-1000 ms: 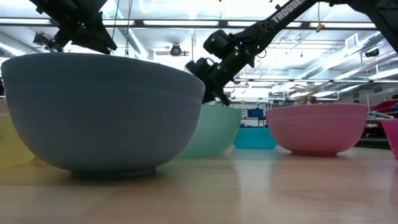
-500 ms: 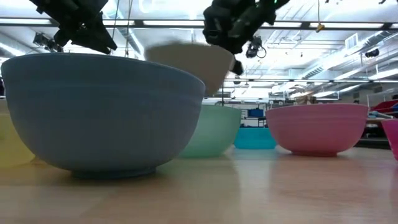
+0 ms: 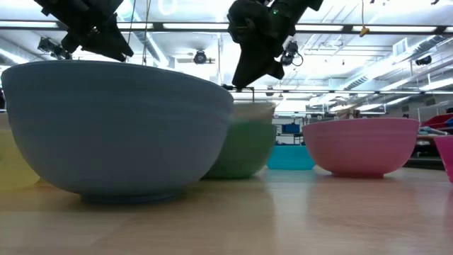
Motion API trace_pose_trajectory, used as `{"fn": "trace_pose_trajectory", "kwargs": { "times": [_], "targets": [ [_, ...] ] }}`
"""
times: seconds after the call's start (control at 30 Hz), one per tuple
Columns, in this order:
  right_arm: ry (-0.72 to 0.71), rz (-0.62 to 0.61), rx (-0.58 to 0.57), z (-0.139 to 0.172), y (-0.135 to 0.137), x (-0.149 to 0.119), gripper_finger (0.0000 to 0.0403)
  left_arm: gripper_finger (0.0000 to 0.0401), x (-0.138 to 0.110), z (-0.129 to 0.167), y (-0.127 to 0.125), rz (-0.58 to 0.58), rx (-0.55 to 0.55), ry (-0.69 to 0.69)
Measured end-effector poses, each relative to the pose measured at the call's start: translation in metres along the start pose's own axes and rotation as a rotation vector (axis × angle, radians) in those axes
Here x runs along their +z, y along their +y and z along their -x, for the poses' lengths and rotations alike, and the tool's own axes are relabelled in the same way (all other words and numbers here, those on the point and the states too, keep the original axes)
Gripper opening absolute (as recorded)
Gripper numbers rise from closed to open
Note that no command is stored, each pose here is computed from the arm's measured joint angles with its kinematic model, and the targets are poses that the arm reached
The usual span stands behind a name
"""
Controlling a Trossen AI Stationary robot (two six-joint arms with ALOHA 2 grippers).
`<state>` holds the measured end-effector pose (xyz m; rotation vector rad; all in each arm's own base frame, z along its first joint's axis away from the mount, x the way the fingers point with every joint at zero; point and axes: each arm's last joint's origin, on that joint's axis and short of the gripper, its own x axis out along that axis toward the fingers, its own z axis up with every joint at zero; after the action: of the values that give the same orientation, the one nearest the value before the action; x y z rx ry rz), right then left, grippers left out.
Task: Nest bowls inside each other
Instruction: Stack the gray bowl on top of the green bowl, then stack the pink bowl on top of the gray bowl
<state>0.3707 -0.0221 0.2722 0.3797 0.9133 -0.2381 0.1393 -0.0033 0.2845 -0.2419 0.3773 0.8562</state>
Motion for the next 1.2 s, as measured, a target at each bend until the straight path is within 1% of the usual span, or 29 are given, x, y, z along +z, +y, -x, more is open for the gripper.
{"fn": "trace_pose_trajectory", "kwargs": {
  "times": [0.17,0.33,0.53,0.67,0.77,0.87,1.0,1.1,1.2],
  "targets": [
    [0.016,-0.027,-0.005,0.000,0.001,-0.002,0.0117,0.0177,0.000,0.000,0.000,0.001,-0.007,0.005],
    [0.023,-0.013,-0.041,0.004,0.003,-0.005,0.0144,0.0177,-0.001,0.000,-0.001,-0.005,-0.032,0.033],
    [0.082,0.035,-0.163,0.017,0.009,-0.020,0.0148,0.0177,-0.005,0.000,0.000,-0.033,-0.062,0.089],
    [0.100,0.045,-0.239,0.037,0.014,-0.030,0.0146,0.0177,-0.009,0.001,0.001,-0.056,-0.099,0.150],
    [0.127,0.039,-0.268,0.054,0.019,-0.040,0.0147,0.0177,-0.011,0.001,0.001,-0.069,-0.137,0.203],
    [0.186,0.004,-0.277,0.068,0.023,-0.053,0.0147,0.0177,-0.013,0.002,0.000,-0.072,-0.173,0.242],
    [0.297,-0.034,-0.255,0.075,0.033,-0.069,0.0150,0.0177,-0.013,0.002,0.000,-0.070,-0.190,0.256],
    [0.333,-0.035,-0.214,0.071,0.045,-0.082,0.0158,0.0177,-0.013,0.002,0.000,-0.068,-0.192,0.257],
    [0.342,-0.046,-0.208,0.061,0.050,-0.095,0.0168,0.0177,-0.013,0.002,-0.001,-0.065,-0.192,0.256]
  ]
}}
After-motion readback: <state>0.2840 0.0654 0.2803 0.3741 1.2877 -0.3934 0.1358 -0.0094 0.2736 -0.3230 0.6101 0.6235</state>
